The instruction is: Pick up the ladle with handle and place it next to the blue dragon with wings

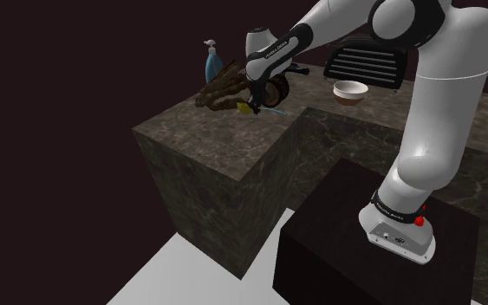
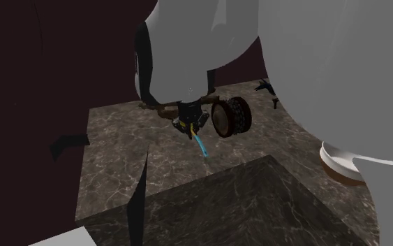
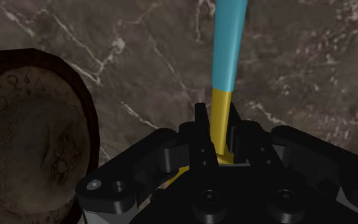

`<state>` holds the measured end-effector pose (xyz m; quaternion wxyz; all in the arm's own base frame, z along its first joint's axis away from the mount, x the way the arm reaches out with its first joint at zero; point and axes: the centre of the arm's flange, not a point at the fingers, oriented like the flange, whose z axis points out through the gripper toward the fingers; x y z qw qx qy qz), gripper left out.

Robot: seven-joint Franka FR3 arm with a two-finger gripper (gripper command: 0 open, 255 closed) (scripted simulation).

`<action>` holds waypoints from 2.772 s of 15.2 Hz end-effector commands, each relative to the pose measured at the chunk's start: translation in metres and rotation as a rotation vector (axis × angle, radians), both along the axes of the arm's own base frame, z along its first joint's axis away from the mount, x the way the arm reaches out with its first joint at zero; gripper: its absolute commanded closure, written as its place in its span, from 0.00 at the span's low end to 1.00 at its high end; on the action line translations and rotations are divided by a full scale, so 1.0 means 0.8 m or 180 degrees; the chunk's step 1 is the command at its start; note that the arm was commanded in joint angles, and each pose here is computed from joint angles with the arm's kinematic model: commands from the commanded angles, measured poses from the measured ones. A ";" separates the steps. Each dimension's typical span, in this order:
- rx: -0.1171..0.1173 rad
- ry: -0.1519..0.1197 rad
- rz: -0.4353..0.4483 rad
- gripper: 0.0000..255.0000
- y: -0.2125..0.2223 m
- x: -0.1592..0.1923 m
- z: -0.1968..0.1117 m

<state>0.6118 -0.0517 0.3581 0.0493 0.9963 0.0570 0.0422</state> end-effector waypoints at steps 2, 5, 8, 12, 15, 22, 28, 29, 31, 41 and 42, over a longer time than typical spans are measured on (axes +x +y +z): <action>0.0001 -0.0003 0.0000 1.00 0.000 -0.001 0.021; 0.0001 -0.0003 0.0000 1.00 0.000 -0.001 0.041; 0.0001 -0.0003 0.0000 1.00 0.000 -0.001 0.061; 0.0001 -0.0003 0.0000 1.00 0.000 -0.001 0.087; 0.0001 -0.0003 0.0000 1.00 0.000 -0.001 0.107; 0.0001 -0.0003 0.0000 1.00 0.000 -0.001 0.153; 0.0001 -0.0003 0.0000 1.00 0.000 -0.001 0.193; 0.0001 -0.0003 0.0000 1.00 0.000 -0.001 0.199; 0.0001 -0.0003 0.0000 1.00 0.000 -0.001 0.213; 0.0001 -0.0003 0.0000 1.00 -0.049 -0.010 0.258; 0.0001 -0.0003 0.0000 1.00 -0.065 -0.013 0.258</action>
